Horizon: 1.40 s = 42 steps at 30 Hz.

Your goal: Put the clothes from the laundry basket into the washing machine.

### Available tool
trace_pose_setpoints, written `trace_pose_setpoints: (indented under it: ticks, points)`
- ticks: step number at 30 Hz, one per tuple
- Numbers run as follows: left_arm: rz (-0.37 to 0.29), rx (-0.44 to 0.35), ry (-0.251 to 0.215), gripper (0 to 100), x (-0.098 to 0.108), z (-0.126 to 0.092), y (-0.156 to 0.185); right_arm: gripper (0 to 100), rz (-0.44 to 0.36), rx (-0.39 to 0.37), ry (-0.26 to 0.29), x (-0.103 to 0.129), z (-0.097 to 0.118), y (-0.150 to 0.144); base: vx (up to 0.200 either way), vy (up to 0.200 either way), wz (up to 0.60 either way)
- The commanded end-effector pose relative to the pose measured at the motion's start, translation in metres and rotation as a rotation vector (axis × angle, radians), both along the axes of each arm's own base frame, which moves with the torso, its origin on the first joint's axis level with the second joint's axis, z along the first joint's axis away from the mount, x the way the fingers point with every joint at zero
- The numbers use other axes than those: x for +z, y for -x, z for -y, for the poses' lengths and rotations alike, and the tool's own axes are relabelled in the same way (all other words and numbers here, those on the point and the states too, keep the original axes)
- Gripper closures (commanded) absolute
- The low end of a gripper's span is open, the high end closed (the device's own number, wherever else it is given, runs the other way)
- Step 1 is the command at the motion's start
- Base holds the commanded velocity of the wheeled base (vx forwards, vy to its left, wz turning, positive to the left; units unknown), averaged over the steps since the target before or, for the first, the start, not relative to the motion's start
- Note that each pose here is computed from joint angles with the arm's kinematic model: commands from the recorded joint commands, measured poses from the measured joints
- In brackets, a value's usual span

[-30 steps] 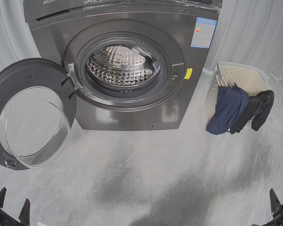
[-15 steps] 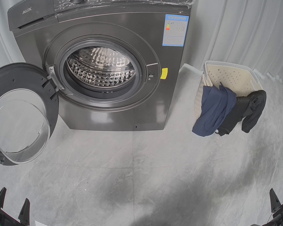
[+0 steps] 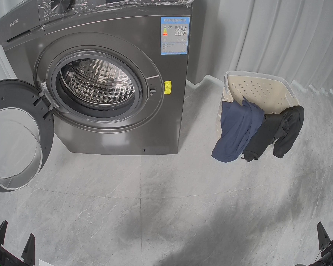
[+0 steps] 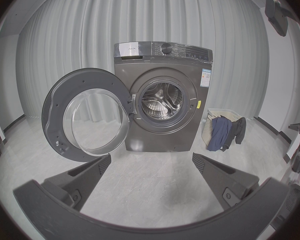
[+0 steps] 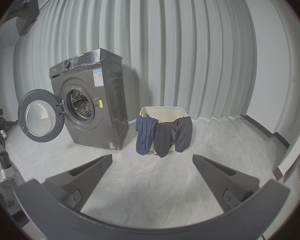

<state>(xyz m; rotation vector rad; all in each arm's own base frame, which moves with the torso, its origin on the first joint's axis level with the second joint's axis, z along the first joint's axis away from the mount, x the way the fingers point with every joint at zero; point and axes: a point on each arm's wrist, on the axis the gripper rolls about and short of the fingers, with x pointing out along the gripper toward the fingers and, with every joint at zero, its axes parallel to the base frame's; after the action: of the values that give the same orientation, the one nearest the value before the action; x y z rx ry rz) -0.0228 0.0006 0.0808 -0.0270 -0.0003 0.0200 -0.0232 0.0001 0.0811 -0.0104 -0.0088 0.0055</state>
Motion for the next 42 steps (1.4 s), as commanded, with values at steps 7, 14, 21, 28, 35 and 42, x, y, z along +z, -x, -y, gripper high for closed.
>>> trace_pose_setpoints:
  ticks: [7,14,21,28,35,42]
  points:
    - [-0.001,-0.003,0.002,0,-0.0048,0.0001,-0.0001,0,-0.007,0.002,0.003,-0.0050,0.0000,-0.0006,0.000,-0.200,0.00]
    - [-0.001,-0.002,0.004,0,-0.0048,0.0000,-0.0001,0,-0.007,0.001,-0.001,-0.0050,0.0000,-0.0006,0.000,-0.143,0.00]
    - [-0.001,-0.003,0.004,0,-0.0048,0.0001,-0.0001,0,-0.006,-0.001,-0.004,-0.0051,0.0000,-0.0005,0.000,0.000,0.00]
    - [-0.001,-0.003,0.005,0,-0.0048,0.0001,-0.0001,0,-0.007,-0.002,-0.004,-0.0050,0.0000,-0.0006,0.200,0.000,0.00]
    - [-0.002,-0.008,0.001,0,-0.0048,0.0002,-0.0001,0,-0.006,0.001,0.002,-0.0051,0.0001,-0.0005,0.200,0.000,0.00]
    - [-0.001,-0.008,0.004,0,-0.0048,0.0002,-0.0001,0,-0.006,0.001,0.003,-0.0051,0.0001,-0.0005,0.114,0.000,0.00]
